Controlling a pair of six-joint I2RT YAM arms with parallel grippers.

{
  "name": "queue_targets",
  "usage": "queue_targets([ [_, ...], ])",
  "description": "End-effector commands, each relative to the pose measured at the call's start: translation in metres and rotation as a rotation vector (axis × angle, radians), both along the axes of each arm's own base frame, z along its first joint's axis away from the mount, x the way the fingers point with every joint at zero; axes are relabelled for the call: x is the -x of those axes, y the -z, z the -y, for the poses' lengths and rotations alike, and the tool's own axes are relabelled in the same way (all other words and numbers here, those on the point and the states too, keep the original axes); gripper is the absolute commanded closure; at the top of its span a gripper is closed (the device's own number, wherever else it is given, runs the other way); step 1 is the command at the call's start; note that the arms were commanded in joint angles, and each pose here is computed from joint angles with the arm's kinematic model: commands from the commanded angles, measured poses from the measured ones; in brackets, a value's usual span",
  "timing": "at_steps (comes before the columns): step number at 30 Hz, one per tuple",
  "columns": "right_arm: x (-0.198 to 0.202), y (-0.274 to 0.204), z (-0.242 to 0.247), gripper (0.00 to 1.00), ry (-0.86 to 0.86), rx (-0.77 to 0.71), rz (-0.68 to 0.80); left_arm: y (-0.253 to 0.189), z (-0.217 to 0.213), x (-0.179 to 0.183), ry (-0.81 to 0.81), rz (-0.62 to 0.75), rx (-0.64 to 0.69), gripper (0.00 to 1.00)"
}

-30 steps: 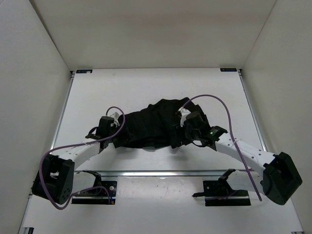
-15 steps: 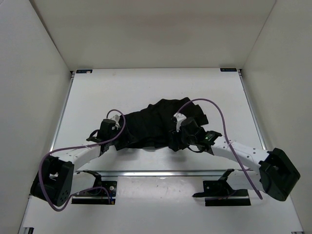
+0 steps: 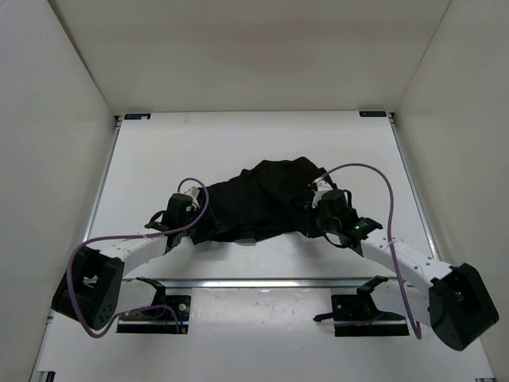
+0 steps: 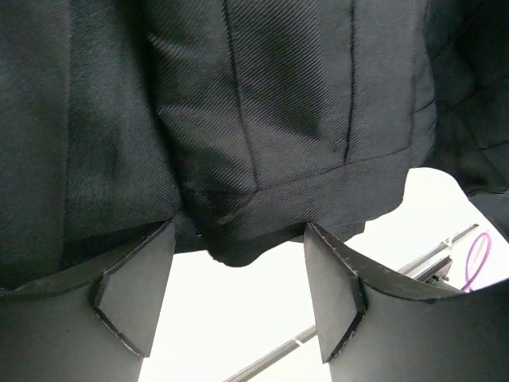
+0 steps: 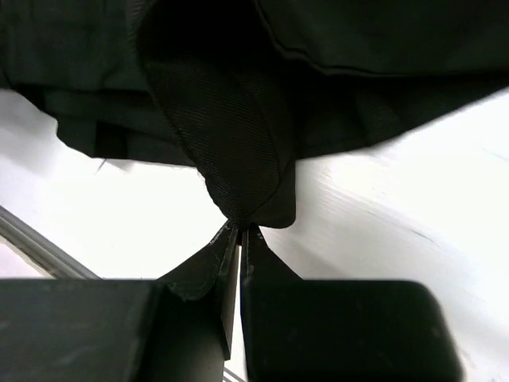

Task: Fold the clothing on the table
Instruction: Flatten the skirt out

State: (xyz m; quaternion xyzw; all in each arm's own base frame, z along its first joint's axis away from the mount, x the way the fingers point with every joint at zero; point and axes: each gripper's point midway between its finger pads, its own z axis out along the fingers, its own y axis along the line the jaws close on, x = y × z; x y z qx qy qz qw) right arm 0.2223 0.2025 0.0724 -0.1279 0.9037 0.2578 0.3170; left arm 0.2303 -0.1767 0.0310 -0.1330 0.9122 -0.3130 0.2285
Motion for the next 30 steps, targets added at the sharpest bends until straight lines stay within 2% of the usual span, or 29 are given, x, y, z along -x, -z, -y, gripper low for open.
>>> queue_targets([
  [1, 0.005, -0.012, 0.001, 1.00, 0.023, -0.120, -0.001, 0.002, 0.004, -0.001, 0.007, 0.006, -0.018, 0.23],
  [7, 0.007, -0.009, -0.001, 1.00, 0.005, -0.105, -0.005, -0.002, 0.020, -0.005, 0.020, 0.009, 0.034, 0.25],
  [8, 0.009, -0.007, -0.002, 1.00, 0.001, -0.107, -0.013, -0.005, 0.021, -0.008, 0.014, 0.018, 0.040, 0.30],
  [11, 0.007, -0.003, 0.000, 1.00, 0.004, -0.103, -0.020, -0.013, 0.022, -0.013, -0.008, 0.042, 0.057, 0.61],
  [13, 0.010, -0.007, -0.001, 1.00, -0.015, -0.114, -0.006, -0.024, 0.022, -0.018, -0.016, 0.078, 0.076, 0.96],
  [14, 0.002, -0.015, 0.000, 1.00, -0.002, -0.130, 0.016, -0.027, 0.021, -0.021, -0.030, 0.089, 0.080, 1.00],
  [16, 0.000, -0.029, 0.000, 1.00, -0.024, -0.169, 0.031, -0.041, 0.015, -0.029, -0.041, 0.122, 0.086, 1.00],
  [19, -0.021, -0.077, 0.014, 1.00, -0.019, -0.239, 0.105, -0.092, 0.007, -0.052, -0.038, 0.212, 0.127, 1.00],
  [20, -0.026, -0.106, 0.010, 1.00, -0.054, -0.288, 0.158, -0.101, 0.001, -0.055, -0.044, 0.222, 0.128, 1.00],
  [22, -0.041, -0.147, 0.027, 1.00, -0.033, -0.355, 0.223, -0.163, -0.009, -0.077, -0.061, 0.351, 0.149, 1.00],
  [23, -0.042, -0.177, 0.027, 1.00, -0.063, -0.395, 0.267, -0.173, -0.015, -0.080, -0.065, 0.363, 0.127, 1.00],
  [25, -0.051, -0.233, 0.041, 1.00, -0.053, -0.416, 0.382, -0.236, -0.024, -0.092, -0.059, 0.478, 0.127, 1.00],
  [29, -0.047, -0.317, 0.046, 1.00, -0.072, -0.446, 0.533, -0.328, -0.031, -0.090, -0.044, 0.637, 0.174, 1.00],
  [30, -0.049, -0.321, 0.046, 1.00, -0.071, -0.448, 0.528, -0.346, -0.032, -0.088, -0.038, 0.679, 0.182, 1.00],
])
